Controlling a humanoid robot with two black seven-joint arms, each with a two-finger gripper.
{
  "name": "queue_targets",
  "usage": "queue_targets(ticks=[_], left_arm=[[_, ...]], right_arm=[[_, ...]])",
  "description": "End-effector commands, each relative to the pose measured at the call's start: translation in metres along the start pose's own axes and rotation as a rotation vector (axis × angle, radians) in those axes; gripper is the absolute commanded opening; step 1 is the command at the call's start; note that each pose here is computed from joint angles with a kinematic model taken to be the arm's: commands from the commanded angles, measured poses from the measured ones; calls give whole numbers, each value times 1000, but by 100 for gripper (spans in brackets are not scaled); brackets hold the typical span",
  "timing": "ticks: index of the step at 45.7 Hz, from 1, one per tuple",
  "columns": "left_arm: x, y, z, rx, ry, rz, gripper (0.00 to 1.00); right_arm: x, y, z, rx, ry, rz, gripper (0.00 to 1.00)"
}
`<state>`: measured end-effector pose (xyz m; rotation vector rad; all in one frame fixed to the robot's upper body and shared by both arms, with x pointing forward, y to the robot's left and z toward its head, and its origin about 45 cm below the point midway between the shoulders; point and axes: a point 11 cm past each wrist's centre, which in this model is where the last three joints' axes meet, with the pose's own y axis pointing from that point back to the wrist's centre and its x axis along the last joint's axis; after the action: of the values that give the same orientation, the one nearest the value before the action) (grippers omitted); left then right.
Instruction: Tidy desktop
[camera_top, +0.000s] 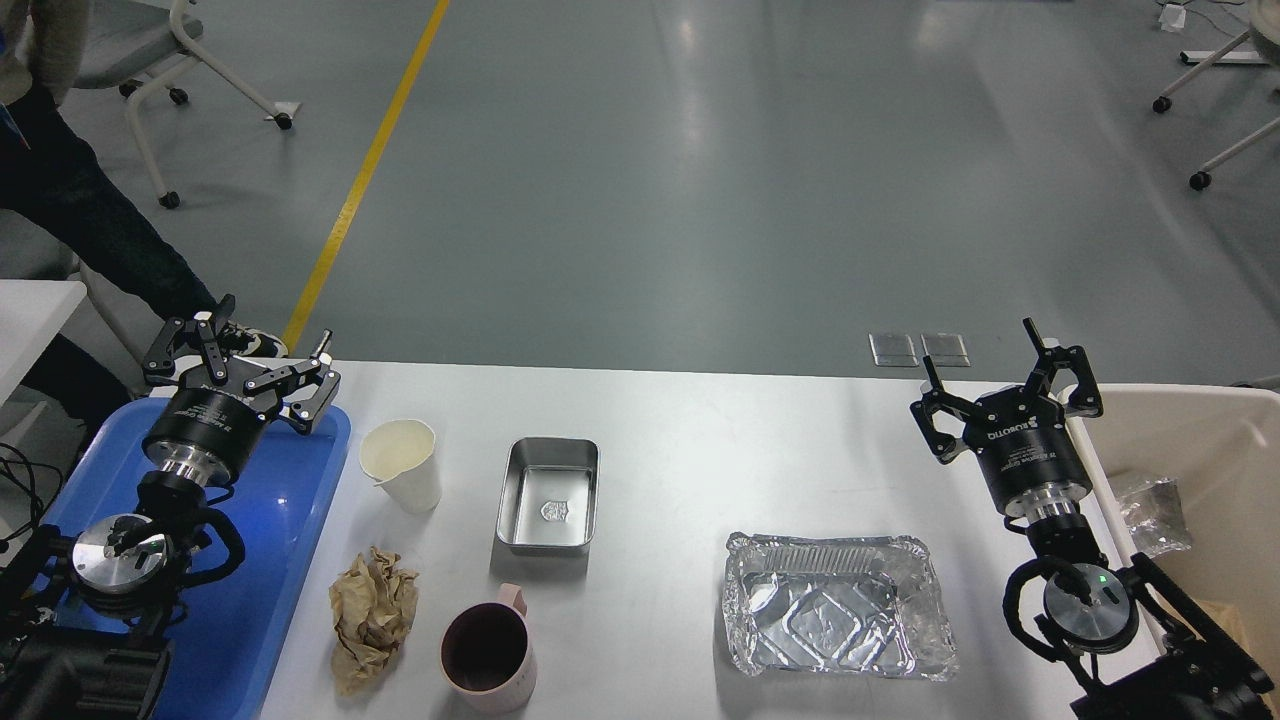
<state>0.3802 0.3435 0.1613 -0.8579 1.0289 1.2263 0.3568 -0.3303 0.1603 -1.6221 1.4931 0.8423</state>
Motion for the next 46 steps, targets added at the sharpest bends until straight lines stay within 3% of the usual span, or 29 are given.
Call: queue_targets(ticks=[1,27,46], left_arm=[[0,0,2,-2,-5,-1,96],[0,-2,-3,17,-5,46,96],[-27,3,-3,20,-17,3,96]], right_arm=[[1,1,-2,0,6,0,100],[4,3,-5,0,16,9,100],[4,3,-3,-2,13,9,100]])
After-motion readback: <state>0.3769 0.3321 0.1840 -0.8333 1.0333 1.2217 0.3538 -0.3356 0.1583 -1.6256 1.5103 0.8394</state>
